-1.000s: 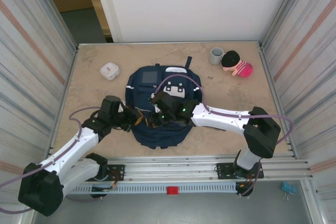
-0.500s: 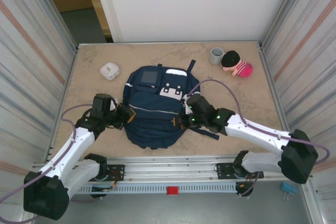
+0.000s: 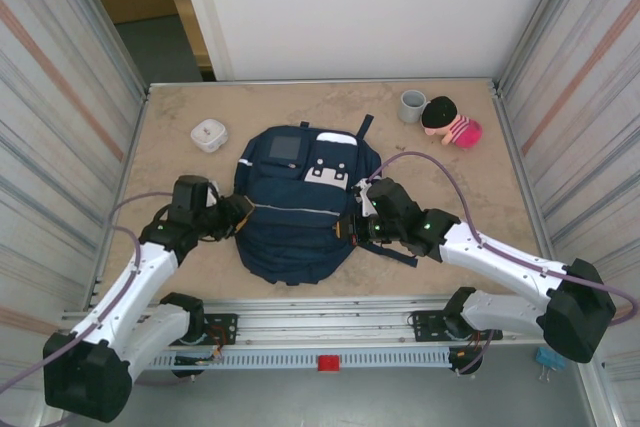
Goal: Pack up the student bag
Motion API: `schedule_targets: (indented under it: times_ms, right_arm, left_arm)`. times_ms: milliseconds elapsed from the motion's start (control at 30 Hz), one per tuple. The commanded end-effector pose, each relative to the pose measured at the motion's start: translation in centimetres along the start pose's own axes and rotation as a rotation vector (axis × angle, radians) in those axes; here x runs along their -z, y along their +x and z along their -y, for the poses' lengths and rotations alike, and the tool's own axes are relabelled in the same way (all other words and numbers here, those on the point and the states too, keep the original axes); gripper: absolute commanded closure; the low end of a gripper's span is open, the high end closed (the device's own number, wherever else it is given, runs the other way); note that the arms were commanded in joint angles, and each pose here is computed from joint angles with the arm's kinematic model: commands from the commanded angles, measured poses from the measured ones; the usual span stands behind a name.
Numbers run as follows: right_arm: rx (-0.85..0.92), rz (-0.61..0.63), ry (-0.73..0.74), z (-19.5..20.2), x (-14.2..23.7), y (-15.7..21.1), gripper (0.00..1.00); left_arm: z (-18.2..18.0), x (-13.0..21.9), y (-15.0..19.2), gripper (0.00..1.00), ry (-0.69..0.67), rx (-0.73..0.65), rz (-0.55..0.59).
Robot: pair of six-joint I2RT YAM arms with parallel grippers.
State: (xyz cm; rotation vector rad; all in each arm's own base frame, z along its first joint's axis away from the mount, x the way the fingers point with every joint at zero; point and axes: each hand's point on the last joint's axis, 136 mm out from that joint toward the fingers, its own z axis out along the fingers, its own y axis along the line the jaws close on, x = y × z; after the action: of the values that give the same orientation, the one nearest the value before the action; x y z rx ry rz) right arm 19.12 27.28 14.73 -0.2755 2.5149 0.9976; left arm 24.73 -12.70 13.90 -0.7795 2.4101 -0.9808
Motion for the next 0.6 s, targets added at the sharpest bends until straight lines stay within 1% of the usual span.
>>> schedule_targets:
  times_ms: [0,100,200,267,333,400,433,500,567]
  right_arm:
    - [0.039,0.022,-0.057,-1.7,0.4,-0.9,1.0]
    - [0.04,0.034,-0.087,-2.3,0.7,-1.2,1.0]
    - [0.042,0.045,-0.111,-2.8,0.9,-1.5,1.0]
    - [0.042,0.05,-0.116,-2.8,1.1,-1.7,1.0]
    - [0.036,0.052,-0.119,-2.7,1.1,-1.8,1.0]
    - [0.033,0.056,-0.127,-2.7,1.2,-1.9,1.0]
    - [0.033,0.055,-0.131,-2.8,1.2,-1.9,1.0]
    - [0.033,0.057,-0.137,-2.8,1.2,-1.9,1.0]
    - [0.032,0.056,-0.14,-2.8,1.2,-1.9,1.0]
  left_arm:
    - [2.4,1.7,-1.2,0.53,0.015,-0.147,0.097]
    - [4.3,2.3,-1.0,0.42,0.013,-0.291,0.124]
    - [6.5,2.5,-0.4,0.35,0.013,-0.465,0.132]
    - [8.4,2.4,0.4,0.33,0.038,-0.595,0.121]
    - [10.7,2.2,1.9,0.31,0.107,-0.764,0.094]
    - [13.0,2.4,3.2,0.29,0.169,-0.948,0.092]
    - [13.9,2.5,4.0,0.29,0.201,-1.06,0.091]
    - [15.1,2.6,5.9,0.29,0.281,-1.272,0.073]
    - [15.9,2.9,8.4,0.29,0.399,-1.477,0.031]
